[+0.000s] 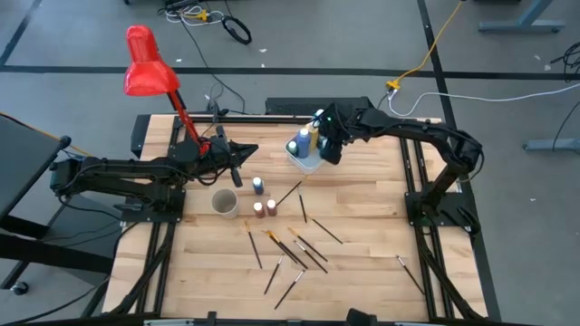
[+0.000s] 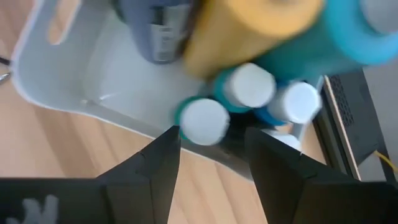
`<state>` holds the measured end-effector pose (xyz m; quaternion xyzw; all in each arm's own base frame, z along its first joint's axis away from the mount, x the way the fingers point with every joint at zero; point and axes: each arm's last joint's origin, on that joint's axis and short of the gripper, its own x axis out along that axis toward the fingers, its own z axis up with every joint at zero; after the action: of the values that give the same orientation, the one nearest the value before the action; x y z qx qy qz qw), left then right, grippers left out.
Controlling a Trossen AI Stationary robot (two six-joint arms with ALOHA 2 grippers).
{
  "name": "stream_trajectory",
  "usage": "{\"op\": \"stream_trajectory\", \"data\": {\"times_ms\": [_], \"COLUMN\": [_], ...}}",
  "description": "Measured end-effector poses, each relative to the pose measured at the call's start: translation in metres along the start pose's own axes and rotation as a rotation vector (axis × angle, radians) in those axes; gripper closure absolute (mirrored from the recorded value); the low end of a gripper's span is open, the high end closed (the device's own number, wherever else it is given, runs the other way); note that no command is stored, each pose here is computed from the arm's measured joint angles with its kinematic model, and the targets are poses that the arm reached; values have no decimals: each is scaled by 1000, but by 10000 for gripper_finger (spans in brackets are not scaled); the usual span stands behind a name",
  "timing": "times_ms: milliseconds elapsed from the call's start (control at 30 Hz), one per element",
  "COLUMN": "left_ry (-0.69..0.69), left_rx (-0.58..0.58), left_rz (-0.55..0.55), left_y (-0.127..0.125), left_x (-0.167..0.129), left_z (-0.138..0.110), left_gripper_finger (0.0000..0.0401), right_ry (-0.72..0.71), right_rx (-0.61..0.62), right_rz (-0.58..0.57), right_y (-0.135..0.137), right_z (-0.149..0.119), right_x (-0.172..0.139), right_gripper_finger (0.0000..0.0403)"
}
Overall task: Pick & Place Paint Supplies
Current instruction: Put the small light green paint bottle into the white bin
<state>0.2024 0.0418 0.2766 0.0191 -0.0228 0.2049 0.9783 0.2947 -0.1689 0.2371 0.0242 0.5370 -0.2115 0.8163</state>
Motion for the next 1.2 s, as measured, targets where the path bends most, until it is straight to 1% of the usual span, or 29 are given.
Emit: {"op": "stream_trajectory", "data": {"times_ms": [267, 367, 433, 533, 667, 767, 800, 900, 1000, 1133, 1200], "left_ry": [0, 0, 0, 0, 0, 0, 0, 0, 0, 0, 0], "left_rx": [0, 0, 0, -4, -8, -9, -9, -10, -10, -11, -11], "left_rz": [0, 0, 0, -1, -1, 0, 0, -1, 0, 0, -1], "left_y": [0, 0, 0, 0, 0, 0, 0, 0, 0, 0, 0], "left_x": [0, 0, 0, 0, 0, 0, 0, 0, 0, 0, 0], "left_z": [0, 0, 0, 0, 0, 0, 0, 0, 0, 0, 0], "left_gripper_finger": [383, 383, 383, 383, 383, 383, 383, 383, 383, 383, 383], "right_ry": [-65, -97, -96, -54, 10, 41, 53, 75, 91, 97, 101], "right_rx": [-81, -136, -143, -136, -130, -134, -136, -128, -104, -85, -85], "right_rz": [28, 58, 60, 64, 63, 15, -8, -75, -79, -85, -115], "right_y": [25, 34, 38, 40, 43, 43, 42, 39, 36, 31, 30], "right_z": [9, 13, 14, 13, 9, 8, 7, 6, 4, 4, 3], "right_x": [-4, -4, 1, 16, 36, 45, 47, 52, 56, 58, 58], "right_gripper_finger": [229, 240, 252, 283, 340, 385, 393, 391, 388, 399, 397]}}
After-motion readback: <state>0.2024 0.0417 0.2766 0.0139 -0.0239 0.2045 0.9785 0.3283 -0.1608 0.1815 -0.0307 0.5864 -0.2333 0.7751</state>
